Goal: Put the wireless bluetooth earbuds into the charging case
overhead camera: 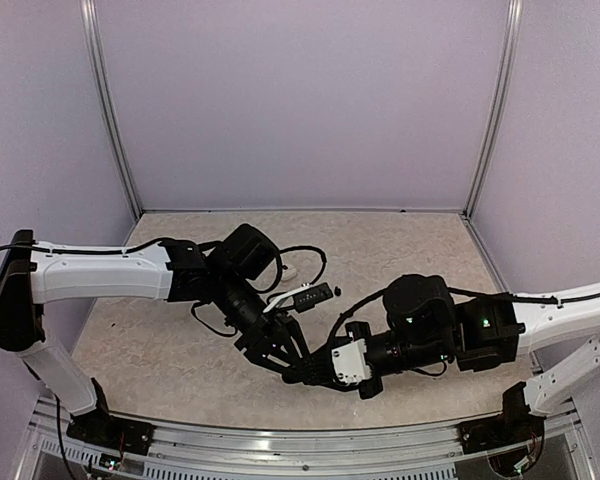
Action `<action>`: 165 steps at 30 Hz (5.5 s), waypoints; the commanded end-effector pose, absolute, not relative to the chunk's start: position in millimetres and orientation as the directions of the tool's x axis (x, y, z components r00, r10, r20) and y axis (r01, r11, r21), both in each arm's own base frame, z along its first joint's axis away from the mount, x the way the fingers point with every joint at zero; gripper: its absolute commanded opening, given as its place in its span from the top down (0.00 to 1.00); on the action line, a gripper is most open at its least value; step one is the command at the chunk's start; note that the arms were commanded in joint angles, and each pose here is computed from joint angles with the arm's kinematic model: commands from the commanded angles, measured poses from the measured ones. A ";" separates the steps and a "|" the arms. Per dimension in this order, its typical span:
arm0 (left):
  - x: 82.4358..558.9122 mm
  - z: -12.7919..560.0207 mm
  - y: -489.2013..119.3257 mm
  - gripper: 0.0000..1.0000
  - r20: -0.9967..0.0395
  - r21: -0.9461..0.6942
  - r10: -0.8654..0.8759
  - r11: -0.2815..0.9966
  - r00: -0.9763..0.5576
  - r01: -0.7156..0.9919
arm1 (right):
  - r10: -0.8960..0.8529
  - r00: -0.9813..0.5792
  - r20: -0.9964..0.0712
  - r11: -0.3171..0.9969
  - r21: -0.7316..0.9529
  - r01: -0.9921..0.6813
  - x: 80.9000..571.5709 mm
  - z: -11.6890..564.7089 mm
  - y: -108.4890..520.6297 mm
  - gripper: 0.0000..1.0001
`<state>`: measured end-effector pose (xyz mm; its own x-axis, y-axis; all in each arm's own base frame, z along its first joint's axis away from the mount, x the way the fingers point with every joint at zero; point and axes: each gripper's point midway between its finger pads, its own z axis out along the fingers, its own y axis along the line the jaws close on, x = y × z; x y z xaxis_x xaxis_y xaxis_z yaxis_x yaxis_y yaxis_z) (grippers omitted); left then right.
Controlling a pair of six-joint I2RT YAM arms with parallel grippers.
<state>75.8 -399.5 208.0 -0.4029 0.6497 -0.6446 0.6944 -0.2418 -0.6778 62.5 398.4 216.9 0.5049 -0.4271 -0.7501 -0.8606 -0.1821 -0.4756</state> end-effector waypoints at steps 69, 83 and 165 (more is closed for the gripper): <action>113.3 328.6 -406.9 0.68 -0.997 -0.005 -0.074 0.037 -0.002 0.999 | 0.098 -0.035 -0.995 -0.040 0.032 -0.999 112.8 337.2 372.8 0.85; 107.1 326.1 -408.6 0.83 -0.998 0.019 -0.063 0.001 0.019 1.000 | 0.086 -0.019 -0.996 -0.027 0.016 -1.000 114.9 338.5 372.6 0.82; 164.7 267.5 -350.1 1.00 -0.980 -0.177 -0.134 0.257 -0.146 0.950 | -0.047 -0.317 -0.947 0.514 0.249 -0.821 266.7 263.2 303.9 0.41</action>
<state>160.3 -361.0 245.0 -0.1783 -0.0410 -0.9831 0.9556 0.2310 -0.1829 230.7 320.5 318.0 -0.1359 0.0073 -0.9907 -0.9175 0.3764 0.1287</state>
